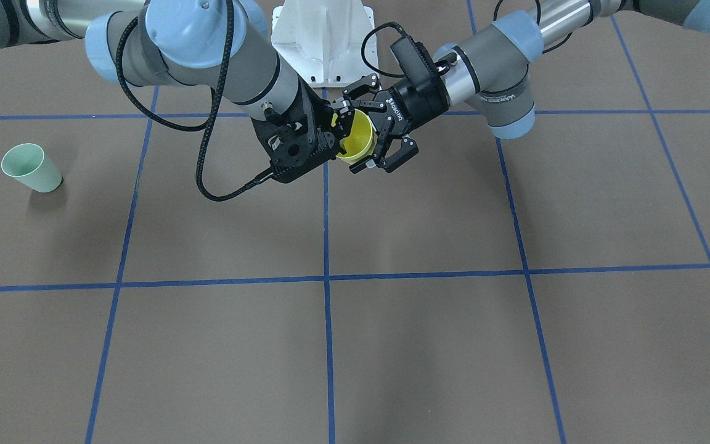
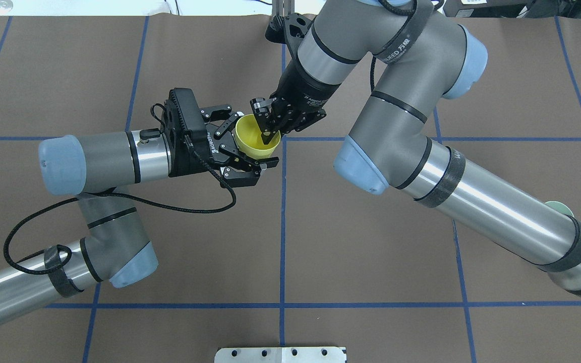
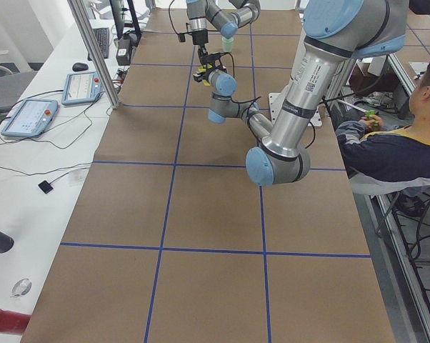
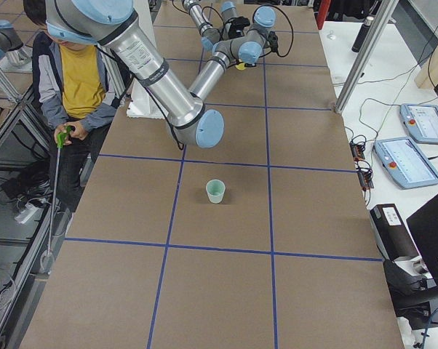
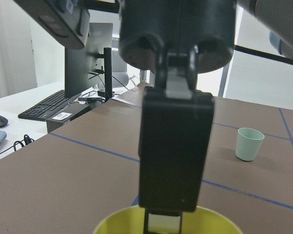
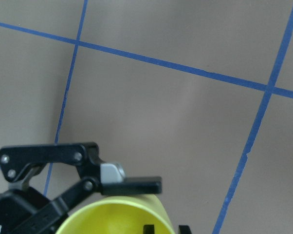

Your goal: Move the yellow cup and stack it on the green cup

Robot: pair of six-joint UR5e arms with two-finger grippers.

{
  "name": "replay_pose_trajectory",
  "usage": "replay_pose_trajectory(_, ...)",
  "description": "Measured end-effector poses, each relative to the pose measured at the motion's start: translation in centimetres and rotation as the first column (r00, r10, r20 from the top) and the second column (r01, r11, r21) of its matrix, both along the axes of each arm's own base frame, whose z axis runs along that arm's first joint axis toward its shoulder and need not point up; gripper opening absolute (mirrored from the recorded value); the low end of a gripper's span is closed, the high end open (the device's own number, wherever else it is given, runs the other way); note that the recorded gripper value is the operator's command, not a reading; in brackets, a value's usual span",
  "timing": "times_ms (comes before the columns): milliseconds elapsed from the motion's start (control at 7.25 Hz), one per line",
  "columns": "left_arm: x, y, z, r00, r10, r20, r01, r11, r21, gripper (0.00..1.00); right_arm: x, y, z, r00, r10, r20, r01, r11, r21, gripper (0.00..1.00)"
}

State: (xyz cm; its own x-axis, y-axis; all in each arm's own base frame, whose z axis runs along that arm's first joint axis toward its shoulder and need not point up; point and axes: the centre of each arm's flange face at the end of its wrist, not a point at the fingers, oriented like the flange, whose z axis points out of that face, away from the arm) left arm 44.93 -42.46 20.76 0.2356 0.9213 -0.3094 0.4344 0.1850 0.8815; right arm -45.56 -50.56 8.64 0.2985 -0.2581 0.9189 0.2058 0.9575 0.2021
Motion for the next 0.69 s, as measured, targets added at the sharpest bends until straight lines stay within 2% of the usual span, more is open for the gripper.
replay_pose_trajectory(690, 0.0, 0.0, -0.1, 1.0, 0.001, -0.001, -0.001, 1.0, 0.001, 0.99, 1.1, -1.2, 1.3, 0.999, 0.04, -0.02, -0.04, 0.999, -0.007, 0.0)
